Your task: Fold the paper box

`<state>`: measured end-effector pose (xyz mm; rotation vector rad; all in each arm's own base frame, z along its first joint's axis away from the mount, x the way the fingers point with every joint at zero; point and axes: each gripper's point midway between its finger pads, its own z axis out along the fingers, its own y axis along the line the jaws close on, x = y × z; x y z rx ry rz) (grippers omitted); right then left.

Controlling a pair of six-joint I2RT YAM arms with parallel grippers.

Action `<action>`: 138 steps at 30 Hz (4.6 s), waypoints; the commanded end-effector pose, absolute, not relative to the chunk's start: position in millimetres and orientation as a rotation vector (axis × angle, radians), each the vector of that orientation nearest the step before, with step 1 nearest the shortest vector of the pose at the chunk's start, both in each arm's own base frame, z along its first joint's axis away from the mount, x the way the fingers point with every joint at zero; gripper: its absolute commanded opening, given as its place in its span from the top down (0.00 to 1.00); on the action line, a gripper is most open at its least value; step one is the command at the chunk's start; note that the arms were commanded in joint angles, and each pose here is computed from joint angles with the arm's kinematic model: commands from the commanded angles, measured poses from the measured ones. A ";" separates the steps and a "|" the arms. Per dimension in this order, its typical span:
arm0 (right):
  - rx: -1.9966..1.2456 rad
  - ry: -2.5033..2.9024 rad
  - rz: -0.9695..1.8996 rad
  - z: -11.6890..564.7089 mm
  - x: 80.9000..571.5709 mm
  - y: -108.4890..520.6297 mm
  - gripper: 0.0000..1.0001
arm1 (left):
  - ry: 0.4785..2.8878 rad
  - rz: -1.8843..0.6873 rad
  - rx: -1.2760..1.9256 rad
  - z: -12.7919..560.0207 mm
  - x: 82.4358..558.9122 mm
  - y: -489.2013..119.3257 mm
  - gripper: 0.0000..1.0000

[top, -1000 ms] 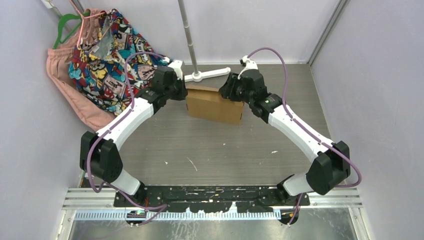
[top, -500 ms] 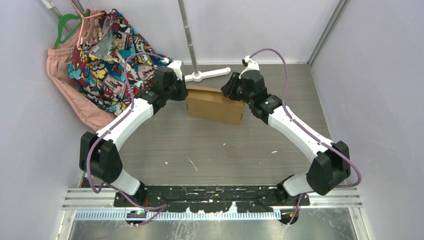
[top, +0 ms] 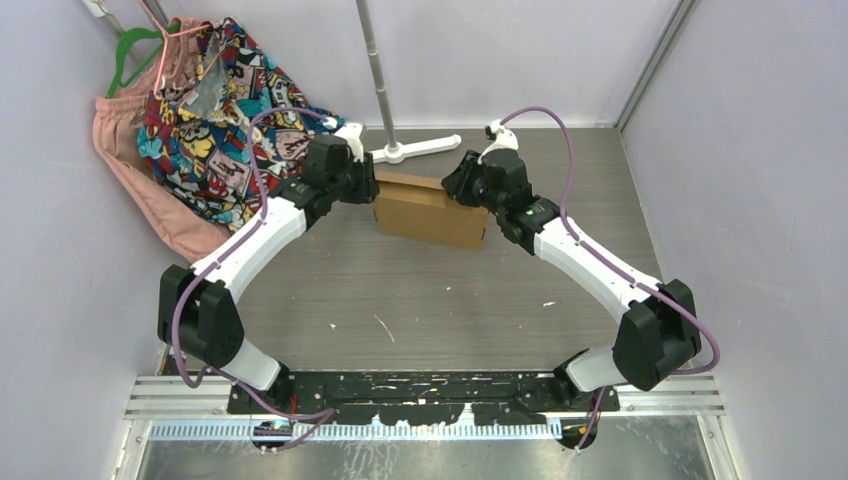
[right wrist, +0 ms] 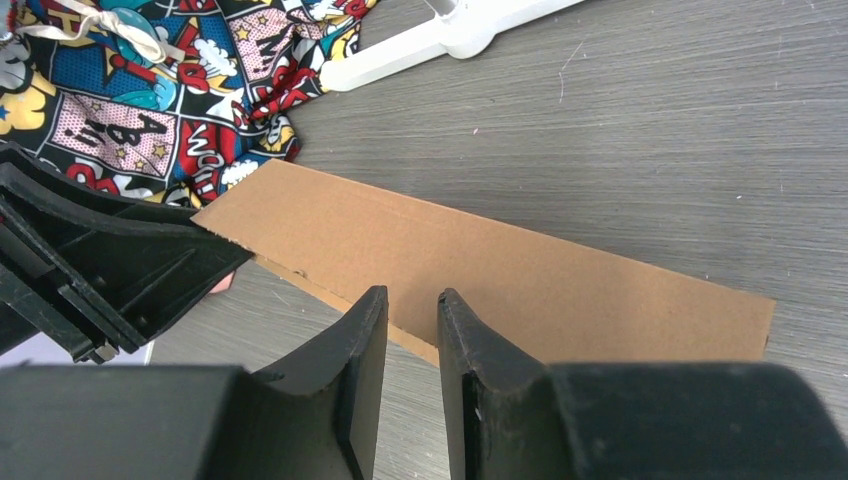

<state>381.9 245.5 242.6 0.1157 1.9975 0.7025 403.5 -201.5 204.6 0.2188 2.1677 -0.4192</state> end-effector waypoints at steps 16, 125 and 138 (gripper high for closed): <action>0.140 2.030 0.661 215.1 384.7 243.0 0.69 | 2.225 -0.490 0.279 227.2 370.6 -204.5 0.57; 0.224 2.118 0.541 168.2 328.9 163.0 0.71 | 2.225 -0.547 0.157 155.6 389.1 -216.0 0.91; 0.092 2.033 0.487 292.3 366.2 165.1 0.86 | 2.214 -0.560 0.159 165.2 386.8 -216.5 0.91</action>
